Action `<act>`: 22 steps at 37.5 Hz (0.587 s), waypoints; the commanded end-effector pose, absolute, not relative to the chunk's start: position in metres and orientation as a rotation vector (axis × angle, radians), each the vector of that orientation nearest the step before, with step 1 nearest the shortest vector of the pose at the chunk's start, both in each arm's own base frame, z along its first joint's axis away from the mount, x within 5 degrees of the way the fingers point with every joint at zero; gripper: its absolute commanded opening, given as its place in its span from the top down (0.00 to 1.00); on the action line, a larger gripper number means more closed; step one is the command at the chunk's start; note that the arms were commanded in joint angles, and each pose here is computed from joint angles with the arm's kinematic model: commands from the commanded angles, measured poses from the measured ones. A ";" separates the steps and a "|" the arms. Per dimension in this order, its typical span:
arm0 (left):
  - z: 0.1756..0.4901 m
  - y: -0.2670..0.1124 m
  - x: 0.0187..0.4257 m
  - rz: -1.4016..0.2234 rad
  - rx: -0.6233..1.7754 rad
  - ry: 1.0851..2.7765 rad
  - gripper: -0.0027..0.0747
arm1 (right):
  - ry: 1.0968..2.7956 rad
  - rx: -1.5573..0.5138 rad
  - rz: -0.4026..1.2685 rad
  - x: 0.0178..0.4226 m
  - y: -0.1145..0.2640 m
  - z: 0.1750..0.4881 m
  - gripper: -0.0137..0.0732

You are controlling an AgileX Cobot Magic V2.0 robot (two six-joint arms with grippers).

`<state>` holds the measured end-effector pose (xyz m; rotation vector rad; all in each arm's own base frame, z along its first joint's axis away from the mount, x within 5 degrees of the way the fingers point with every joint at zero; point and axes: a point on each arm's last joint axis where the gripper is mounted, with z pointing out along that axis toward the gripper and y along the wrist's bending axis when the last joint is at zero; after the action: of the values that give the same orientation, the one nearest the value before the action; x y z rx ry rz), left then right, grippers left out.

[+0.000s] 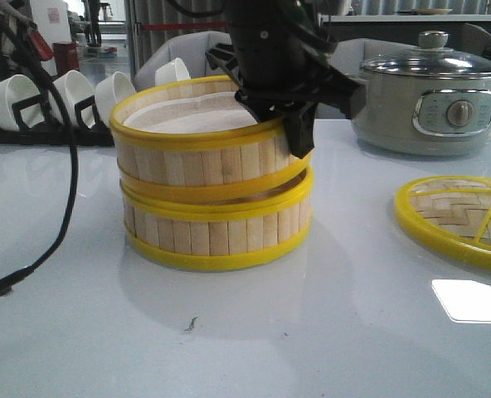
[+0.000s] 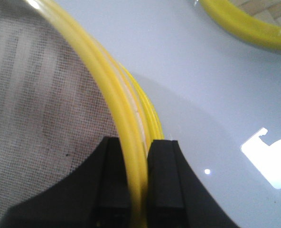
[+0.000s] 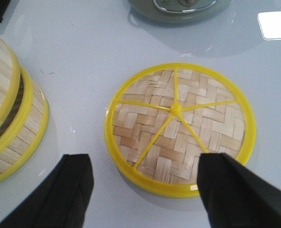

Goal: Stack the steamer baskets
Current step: 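Lift the basket with the left gripper and lower it onto the middle basket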

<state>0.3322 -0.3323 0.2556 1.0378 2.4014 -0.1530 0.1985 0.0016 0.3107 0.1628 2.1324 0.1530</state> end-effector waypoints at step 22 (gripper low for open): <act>0.282 -0.341 0.329 -0.325 0.956 2.331 0.85 | 2.020 0.160 0.152 0.202 0.001 0.330 0.19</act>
<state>0.3317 -0.3394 0.2431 1.0153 2.4505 -0.2327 0.1983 0.0016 0.3103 0.1626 2.1369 0.1534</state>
